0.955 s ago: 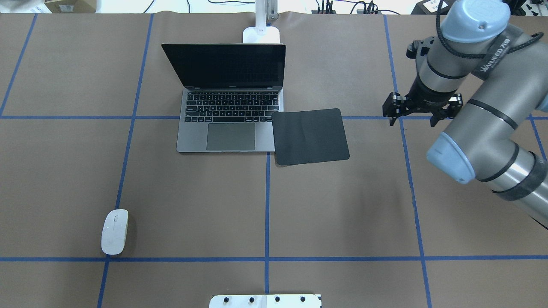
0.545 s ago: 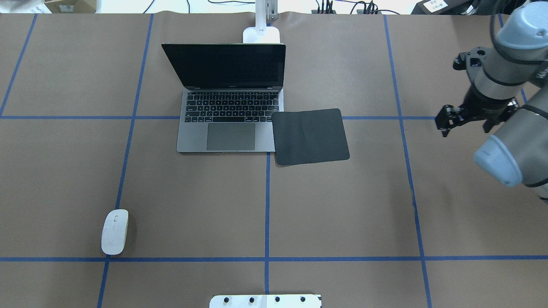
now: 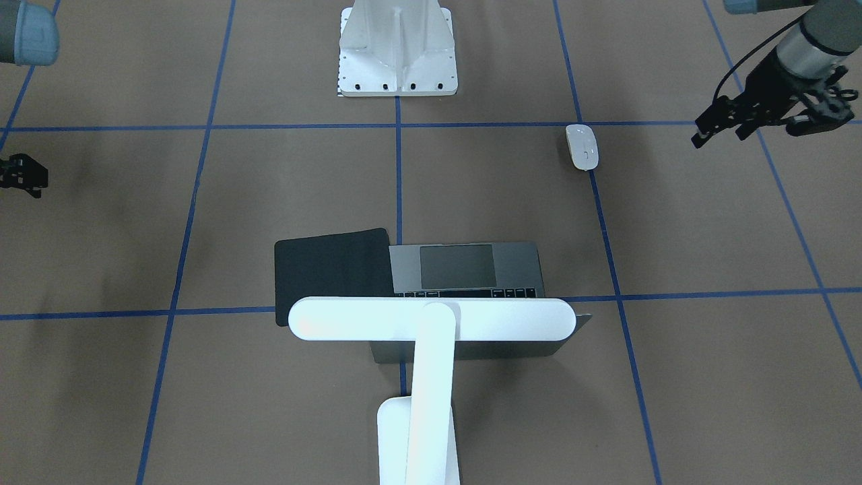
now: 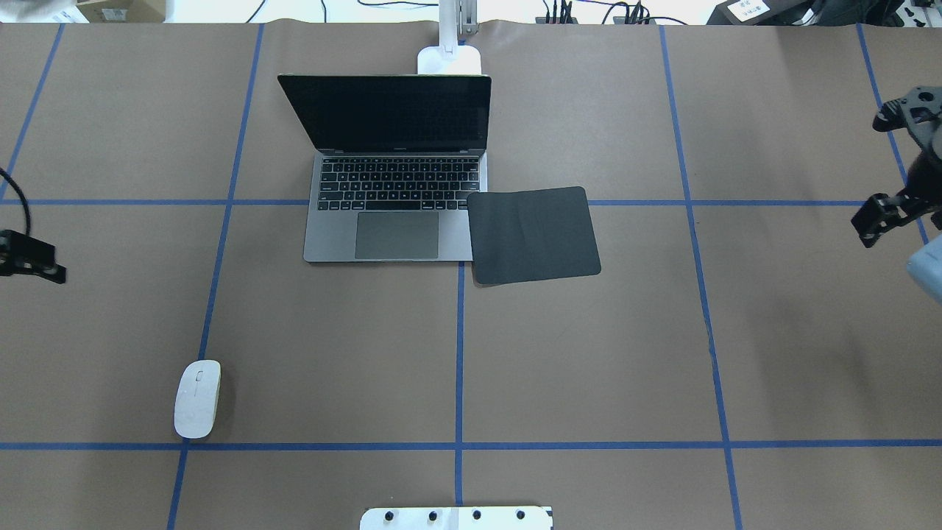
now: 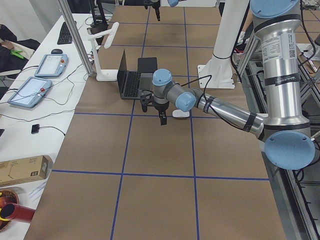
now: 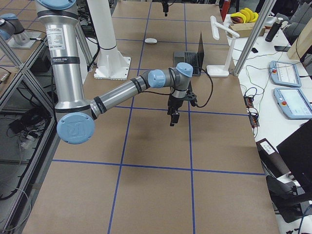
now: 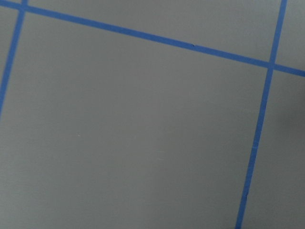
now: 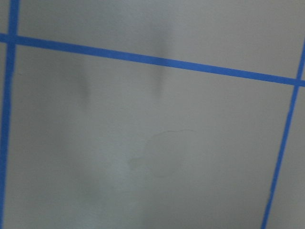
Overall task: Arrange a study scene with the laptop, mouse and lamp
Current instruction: 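Withdraw the right gripper while moving the left gripper toward the white mouse, then grasp the white mouse with the left gripper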
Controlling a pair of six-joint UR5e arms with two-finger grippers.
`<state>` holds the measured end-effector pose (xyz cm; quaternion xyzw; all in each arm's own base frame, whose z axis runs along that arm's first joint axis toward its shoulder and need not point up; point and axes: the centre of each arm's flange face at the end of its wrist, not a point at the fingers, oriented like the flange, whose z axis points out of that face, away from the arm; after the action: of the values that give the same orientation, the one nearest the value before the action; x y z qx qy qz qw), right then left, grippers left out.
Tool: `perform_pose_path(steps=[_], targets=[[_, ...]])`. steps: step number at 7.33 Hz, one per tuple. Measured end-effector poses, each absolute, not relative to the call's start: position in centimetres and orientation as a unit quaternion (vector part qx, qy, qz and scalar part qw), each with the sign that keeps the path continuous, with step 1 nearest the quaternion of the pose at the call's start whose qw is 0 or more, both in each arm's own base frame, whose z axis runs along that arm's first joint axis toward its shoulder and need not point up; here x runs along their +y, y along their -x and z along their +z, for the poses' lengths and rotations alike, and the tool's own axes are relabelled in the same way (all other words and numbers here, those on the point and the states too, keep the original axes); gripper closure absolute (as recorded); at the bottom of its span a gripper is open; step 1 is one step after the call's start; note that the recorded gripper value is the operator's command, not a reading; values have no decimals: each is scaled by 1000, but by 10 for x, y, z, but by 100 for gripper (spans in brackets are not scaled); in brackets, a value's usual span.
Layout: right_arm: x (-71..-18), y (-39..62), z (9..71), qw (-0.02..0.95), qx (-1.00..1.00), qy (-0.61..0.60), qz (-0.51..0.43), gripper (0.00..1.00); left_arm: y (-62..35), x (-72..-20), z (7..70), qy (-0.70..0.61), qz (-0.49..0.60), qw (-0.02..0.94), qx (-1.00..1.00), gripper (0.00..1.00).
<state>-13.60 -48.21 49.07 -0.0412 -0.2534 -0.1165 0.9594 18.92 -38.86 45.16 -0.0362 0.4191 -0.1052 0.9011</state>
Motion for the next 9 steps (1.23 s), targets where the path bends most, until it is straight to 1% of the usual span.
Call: perform_pose_path(steps=[2,4,9], targets=[[-469,103,520,955,-249,43,-158,0,-293,-365,427,39,-102,905,411,0],[-461,90,538,951,-247,47,-179,0,-360,-336,419,39,-79,911,402,0],[-457,79,555,948,-230,49,-214,0,-401,-291,428,28,-10,923,383,0]])
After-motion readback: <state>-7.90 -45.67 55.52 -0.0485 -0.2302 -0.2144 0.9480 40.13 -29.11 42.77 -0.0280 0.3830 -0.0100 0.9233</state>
